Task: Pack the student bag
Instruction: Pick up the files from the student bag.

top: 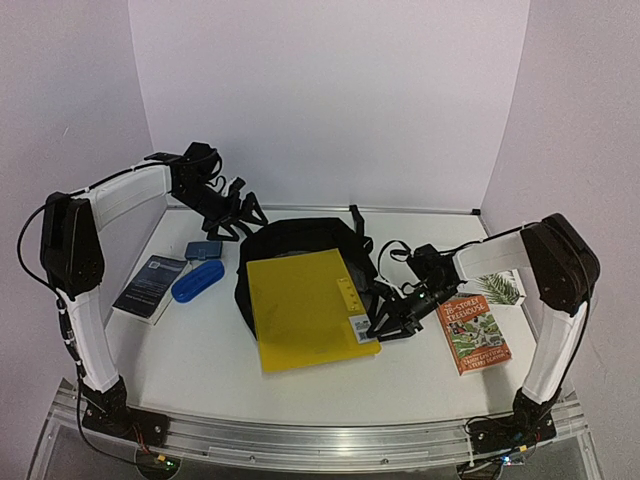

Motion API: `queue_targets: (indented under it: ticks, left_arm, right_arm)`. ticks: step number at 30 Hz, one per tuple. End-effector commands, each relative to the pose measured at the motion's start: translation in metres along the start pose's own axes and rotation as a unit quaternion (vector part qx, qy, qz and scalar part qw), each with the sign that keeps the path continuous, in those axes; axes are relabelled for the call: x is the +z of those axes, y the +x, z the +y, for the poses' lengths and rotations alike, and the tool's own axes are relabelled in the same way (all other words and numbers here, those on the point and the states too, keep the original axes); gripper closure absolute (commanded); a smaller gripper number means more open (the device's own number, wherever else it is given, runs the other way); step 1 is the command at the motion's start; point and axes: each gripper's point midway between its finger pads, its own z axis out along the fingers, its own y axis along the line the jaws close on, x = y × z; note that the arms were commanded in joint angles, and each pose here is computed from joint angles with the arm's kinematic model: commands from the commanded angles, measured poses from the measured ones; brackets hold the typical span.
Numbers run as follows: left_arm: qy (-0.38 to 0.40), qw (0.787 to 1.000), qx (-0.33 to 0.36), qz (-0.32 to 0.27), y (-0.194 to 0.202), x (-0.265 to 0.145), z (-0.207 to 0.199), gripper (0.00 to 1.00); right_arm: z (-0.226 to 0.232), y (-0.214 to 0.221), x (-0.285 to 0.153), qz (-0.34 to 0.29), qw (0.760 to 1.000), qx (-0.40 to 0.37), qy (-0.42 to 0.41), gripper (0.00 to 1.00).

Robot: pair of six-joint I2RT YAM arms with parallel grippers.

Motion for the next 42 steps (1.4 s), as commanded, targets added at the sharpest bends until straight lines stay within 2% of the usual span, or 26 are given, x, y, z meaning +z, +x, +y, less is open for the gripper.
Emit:
queue_targets:
  ticks: [1, 7, 8, 10, 12, 18, 21, 24, 26, 28, 31, 34, 36, 38, 40, 42]
  left_arm:
    - [0.002, 1.000, 0.018, -0.020, -0.004, -0.019, -0.012, 0.00]
    - [0.005, 1.000, 0.017, -0.024, -0.006, -0.018, -0.012, 0.00]
    - [0.005, 1.000, 0.017, -0.024, -0.006, -0.017, -0.013, 0.00]
    - [0.005, 1.000, 0.018, -0.025, -0.007, -0.018, -0.013, 0.00]
    - [0.005, 0.999, 0.020, -0.027, -0.009, -0.021, -0.016, 0.00]
    - [0.011, 0.999, 0.022, -0.036, -0.013, -0.034, -0.027, 0.00]
    - [0.014, 0.998, 0.025, -0.052, -0.019, -0.045, -0.035, 0.00]
    - [0.004, 0.996, 0.020, -0.084, -0.032, -0.061, -0.040, 0.00]
    - [-0.006, 0.994, 0.004, -0.112, -0.044, -0.076, -0.037, 0.00]
    - [-0.007, 0.989, -0.018, -0.147, -0.059, -0.095, -0.033, 0.00]
    - [-0.008, 0.979, -0.053, -0.195, -0.074, -0.123, -0.022, 0.00]
    - [-0.013, 0.972, -0.076, -0.223, -0.080, -0.139, -0.012, 0.00]
    - [-0.015, 0.970, -0.083, -0.228, -0.078, -0.141, -0.008, 0.00]
    - [-0.010, 0.970, -0.091, -0.224, -0.074, -0.138, -0.006, 0.00]
    - [0.000, 0.971, -0.100, -0.217, -0.069, -0.132, -0.004, 0.00]
    - [0.013, 0.971, -0.104, -0.213, -0.066, -0.129, -0.006, 0.00]
  right_arm:
    - [0.024, -0.002, 0.000, 0.000, 0.999, -0.018, -0.044, 0.60]
    - [0.034, 0.004, 0.009, 0.013, 0.998, -0.030, -0.044, 0.55]
    - [0.032, 0.004, 0.010, 0.015, 0.999, -0.028, -0.042, 0.59]
    - [0.034, 0.002, 0.010, 0.015, 0.999, -0.029, -0.043, 0.78]
    - [0.042, -0.001, 0.004, 0.006, 0.998, -0.035, -0.043, 0.87]
    - [0.098, -0.013, -0.034, -0.045, 0.994, -0.091, -0.035, 0.99]
    - [0.121, -0.011, -0.052, -0.050, 0.991, -0.123, -0.023, 1.00]
    - [0.125, -0.011, -0.068, -0.045, 0.981, -0.184, 0.030, 1.00]
    - [0.130, -0.021, -0.083, -0.064, 0.970, -0.223, 0.077, 1.00]
    - [0.145, -0.038, -0.108, -0.104, 0.946, -0.279, 0.127, 1.00]
    - [0.168, -0.064, -0.155, -0.174, 0.891, -0.350, 0.230, 1.00]
    - [0.182, -0.093, -0.212, -0.260, 0.810, -0.393, 0.350, 1.00]
    - [0.196, -0.101, -0.248, -0.323, 0.738, -0.424, 0.413, 1.00]
    - [0.195, -0.108, -0.277, -0.373, 0.657, -0.443, 0.483, 1.00]
    - [0.193, -0.111, -0.303, -0.418, 0.569, -0.451, 0.546, 1.00]
    - [0.203, -0.108, -0.326, -0.467, 0.467, -0.460, 0.594, 1.00]
